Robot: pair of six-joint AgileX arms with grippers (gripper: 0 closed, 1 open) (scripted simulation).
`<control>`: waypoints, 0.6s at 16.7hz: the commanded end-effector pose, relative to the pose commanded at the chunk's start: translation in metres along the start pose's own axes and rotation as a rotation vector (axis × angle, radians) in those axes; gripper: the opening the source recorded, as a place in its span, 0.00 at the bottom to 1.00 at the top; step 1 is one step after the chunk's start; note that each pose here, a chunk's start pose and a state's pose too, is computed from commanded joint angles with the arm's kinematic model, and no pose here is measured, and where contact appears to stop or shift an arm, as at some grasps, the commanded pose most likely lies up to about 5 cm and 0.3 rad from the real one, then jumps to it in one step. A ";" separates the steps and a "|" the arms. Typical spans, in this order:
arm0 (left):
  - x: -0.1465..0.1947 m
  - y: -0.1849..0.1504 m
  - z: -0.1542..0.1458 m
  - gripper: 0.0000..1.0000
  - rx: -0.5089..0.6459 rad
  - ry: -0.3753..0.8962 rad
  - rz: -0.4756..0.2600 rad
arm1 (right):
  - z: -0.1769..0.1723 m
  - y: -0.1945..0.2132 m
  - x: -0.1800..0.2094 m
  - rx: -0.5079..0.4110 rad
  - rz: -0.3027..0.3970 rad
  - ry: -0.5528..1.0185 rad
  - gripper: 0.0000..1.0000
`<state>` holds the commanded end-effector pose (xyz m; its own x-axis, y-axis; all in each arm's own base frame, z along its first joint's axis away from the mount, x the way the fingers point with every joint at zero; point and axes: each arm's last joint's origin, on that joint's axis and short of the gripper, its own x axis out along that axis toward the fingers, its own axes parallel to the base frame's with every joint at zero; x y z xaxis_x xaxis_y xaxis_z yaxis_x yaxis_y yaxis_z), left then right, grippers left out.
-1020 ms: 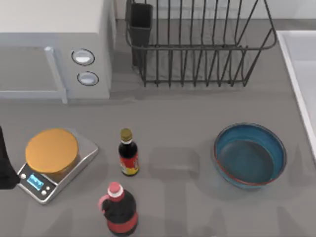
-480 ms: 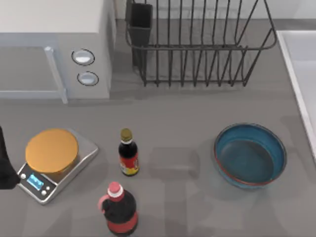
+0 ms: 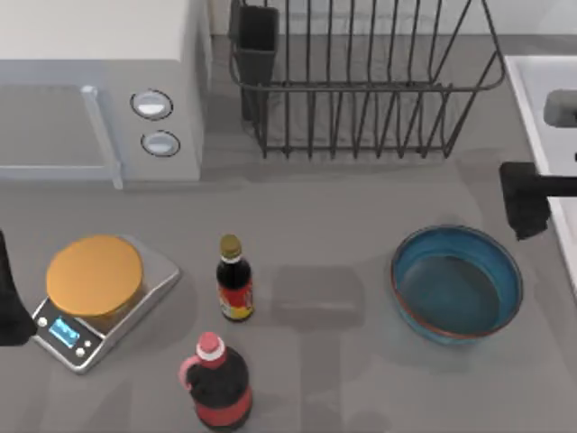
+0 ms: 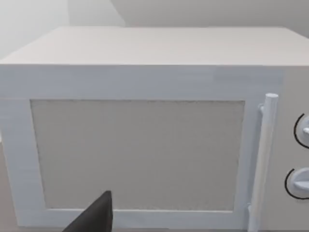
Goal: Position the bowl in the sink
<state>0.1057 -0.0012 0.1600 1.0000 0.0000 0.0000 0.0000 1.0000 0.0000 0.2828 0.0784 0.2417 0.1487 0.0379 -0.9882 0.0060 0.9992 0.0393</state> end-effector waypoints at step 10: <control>0.000 0.000 0.000 1.00 0.000 0.000 0.000 | 0.028 0.018 0.017 0.005 -0.039 0.146 1.00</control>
<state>0.1057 -0.0012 0.1600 1.0000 0.0000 0.0000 0.0000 1.0000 0.0000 0.3131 0.0970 0.2292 0.0024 0.0006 -1.0000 0.0142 0.9999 0.0006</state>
